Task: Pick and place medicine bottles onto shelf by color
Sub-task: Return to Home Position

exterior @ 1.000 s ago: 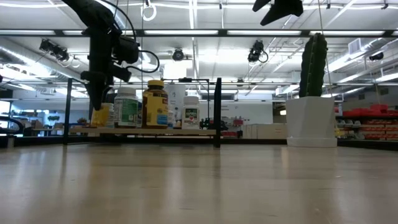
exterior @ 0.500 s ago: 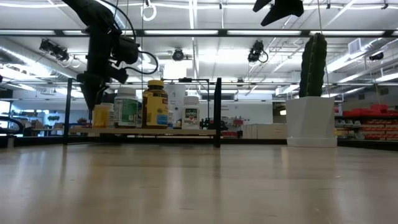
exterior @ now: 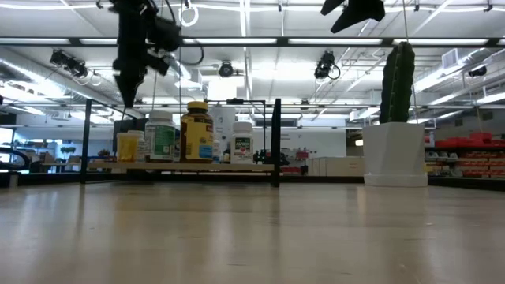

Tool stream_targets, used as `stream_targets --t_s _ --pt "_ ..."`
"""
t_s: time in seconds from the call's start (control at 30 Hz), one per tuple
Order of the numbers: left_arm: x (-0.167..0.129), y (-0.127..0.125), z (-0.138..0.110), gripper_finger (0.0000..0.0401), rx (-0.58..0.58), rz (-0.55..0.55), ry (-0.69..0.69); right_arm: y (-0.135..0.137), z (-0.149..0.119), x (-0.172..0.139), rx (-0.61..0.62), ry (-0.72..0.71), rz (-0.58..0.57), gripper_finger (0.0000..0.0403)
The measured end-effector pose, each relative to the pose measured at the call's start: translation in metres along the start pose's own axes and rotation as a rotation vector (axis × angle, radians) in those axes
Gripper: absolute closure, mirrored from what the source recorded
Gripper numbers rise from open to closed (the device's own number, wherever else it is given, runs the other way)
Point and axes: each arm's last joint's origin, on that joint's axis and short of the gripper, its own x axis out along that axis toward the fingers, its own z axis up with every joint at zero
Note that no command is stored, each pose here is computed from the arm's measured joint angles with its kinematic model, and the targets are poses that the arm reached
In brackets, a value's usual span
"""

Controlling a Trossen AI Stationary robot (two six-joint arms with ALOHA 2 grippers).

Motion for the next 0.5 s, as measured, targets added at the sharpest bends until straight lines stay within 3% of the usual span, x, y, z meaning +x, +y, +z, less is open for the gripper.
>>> stream_targets --t_s 0.1,0.27,0.5 --pt "-0.029 0.002 0.007 0.0078 -0.074 -0.022 -0.095 -0.001 0.0 -0.001 0.014 -0.004 0.002 0.0121" --pt "-0.076 -0.005 0.012 0.0078 -0.318 -0.091 -0.252 -0.002 0.0 -0.002 -0.023 -0.016 -0.02 0.0121" --pt "-0.13 -0.041 -0.002 0.0096 -0.531 -0.204 -0.623 -0.008 -0.003 -0.012 0.03 -0.009 -0.03 0.0147"
